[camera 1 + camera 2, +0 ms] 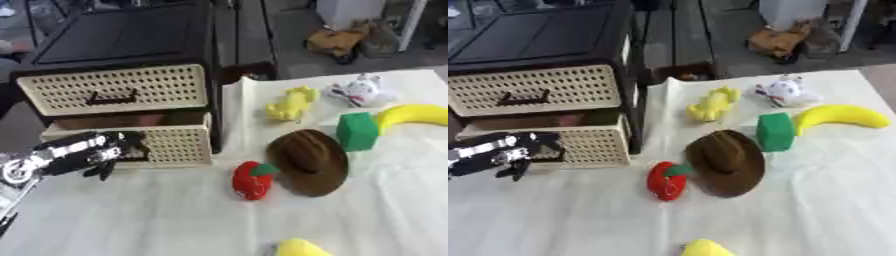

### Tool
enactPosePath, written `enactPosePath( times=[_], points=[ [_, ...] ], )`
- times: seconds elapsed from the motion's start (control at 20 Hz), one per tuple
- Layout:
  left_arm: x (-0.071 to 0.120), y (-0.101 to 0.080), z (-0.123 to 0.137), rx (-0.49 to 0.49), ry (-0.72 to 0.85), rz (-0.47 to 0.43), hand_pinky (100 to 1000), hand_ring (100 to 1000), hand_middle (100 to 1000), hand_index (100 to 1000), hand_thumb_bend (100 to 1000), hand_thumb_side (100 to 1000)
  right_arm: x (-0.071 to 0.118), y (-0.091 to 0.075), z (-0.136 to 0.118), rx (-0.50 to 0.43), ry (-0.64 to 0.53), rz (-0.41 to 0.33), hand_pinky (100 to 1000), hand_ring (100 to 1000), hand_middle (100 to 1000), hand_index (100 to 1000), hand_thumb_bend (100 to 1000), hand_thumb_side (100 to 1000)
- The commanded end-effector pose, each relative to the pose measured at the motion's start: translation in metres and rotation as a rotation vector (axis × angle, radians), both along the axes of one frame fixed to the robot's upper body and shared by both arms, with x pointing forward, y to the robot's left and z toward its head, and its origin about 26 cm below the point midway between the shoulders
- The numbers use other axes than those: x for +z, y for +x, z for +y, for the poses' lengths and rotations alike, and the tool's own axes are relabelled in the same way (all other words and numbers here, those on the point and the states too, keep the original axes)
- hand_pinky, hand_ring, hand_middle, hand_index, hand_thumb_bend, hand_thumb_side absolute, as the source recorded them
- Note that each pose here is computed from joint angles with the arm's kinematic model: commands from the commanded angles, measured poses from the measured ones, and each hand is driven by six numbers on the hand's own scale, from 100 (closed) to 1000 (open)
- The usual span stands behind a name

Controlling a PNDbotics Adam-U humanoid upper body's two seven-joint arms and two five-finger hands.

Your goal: Pick up objects from table and place into drawer.

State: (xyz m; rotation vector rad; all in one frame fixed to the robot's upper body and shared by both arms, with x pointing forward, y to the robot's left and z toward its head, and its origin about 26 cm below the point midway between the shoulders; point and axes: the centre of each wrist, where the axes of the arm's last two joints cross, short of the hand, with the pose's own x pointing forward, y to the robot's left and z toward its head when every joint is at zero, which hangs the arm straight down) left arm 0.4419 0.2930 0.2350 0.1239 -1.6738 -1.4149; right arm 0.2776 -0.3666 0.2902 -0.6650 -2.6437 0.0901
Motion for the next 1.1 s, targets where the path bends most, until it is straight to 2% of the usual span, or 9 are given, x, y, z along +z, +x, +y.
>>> enactPosePath(
  times=[0.05,0.5,0.7,0.9,1.1],
  points=[
    [0.014,0.003,0.007,0.009,-0.008,-0.023,113,313,849,1000,100,1000,0.011,-0.004,0.001,0.002,-0.018,-0.030,687,677,527,700,419,1000],
    [0.013,0.012,0.012,0.047,-0.054,-0.062,118,314,883,1000,100,1000,0.012,-0.003,0.002,0.007,-0.020,-0.027,687,675,526,698,419,1000],
    [0.010,0.013,0.015,0.063,-0.040,-0.082,131,325,869,1000,100,1000,0.011,-0.003,0.002,0.009,-0.020,-0.018,687,675,526,698,419,1000],
    [0.011,0.010,0.016,0.056,0.020,-0.094,154,343,817,1000,100,1000,0.009,-0.003,0.002,0.004,-0.017,-0.009,687,674,525,698,418,1000],
    [0.020,0.000,0.016,0.053,0.082,-0.147,188,386,844,1000,100,1000,0.007,-0.004,0.000,-0.002,-0.013,0.002,688,674,525,698,417,1000]
  ],
)
